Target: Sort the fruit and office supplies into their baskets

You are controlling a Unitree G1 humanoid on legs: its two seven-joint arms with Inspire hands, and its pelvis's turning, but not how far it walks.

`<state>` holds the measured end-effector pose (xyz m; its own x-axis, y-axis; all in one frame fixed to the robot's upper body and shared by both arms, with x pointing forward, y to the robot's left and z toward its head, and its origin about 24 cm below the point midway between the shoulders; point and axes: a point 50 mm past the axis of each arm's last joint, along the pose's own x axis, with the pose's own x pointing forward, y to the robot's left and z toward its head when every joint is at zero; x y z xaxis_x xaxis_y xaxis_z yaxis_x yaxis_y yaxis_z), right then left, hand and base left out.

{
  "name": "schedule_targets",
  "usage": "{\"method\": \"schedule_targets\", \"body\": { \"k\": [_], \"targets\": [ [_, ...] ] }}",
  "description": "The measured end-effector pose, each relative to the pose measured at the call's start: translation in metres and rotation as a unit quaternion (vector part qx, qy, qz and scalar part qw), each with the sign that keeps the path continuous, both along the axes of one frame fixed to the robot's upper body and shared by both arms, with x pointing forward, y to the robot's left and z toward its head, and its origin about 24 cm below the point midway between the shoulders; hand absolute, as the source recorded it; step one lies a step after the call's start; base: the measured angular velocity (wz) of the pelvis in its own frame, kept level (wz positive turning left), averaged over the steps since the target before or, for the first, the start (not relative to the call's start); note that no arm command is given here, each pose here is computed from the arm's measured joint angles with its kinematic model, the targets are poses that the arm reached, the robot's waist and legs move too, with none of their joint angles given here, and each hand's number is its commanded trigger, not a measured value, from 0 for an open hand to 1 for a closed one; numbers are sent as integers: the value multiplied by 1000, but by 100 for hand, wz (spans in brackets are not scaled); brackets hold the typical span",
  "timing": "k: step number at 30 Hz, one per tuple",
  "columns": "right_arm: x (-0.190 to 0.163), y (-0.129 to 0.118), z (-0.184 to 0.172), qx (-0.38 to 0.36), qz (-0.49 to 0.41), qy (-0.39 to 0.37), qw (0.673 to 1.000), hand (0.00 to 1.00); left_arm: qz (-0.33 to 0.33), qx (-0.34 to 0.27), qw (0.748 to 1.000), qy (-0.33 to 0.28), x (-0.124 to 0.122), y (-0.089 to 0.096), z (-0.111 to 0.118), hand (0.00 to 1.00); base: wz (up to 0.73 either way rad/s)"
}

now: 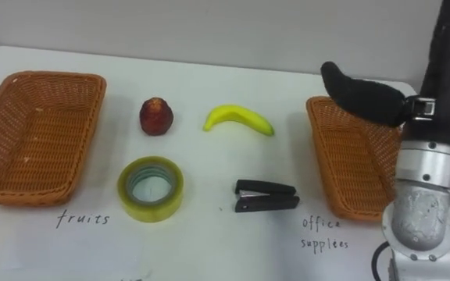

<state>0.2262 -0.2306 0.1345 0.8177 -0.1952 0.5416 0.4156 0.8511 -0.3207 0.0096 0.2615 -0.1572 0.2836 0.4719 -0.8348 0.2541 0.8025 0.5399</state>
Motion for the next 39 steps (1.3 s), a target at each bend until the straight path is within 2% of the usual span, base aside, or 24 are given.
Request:
{"method": "schedule_targets", "body": {
  "k": [8, 14, 23, 26, 34, 39],
  "targets": [
    [5, 11, -9, -21, 55, 53, 997, 0, -7, -8, 1000, 1, 4, -1, 0, 0, 0],
    [12, 13, -33, -54, 105, 157, 981, 0, -12, -11, 1000, -2, 11, -1, 0, 0, 0],
    [13, 16, -38, -85, 137, 191, 968, 0, -16, -22, 1000, 1, 14, 0, 0, 0, 0],
    [14, 18, -44, -111, 151, 214, 959, 0, -22, -20, 1000, 6, 13, 4, 1, 0, 1],
    [13, 8, -76, -108, 158, 309, 932, 0, -35, -18, 999, -8, 21, 7, 4, 0, 1],
    [12, 9, -79, -126, 170, 325, 922, 0, -38, -16, 999, -20, 26, 8, 6, 0, 0]
  ]
}}
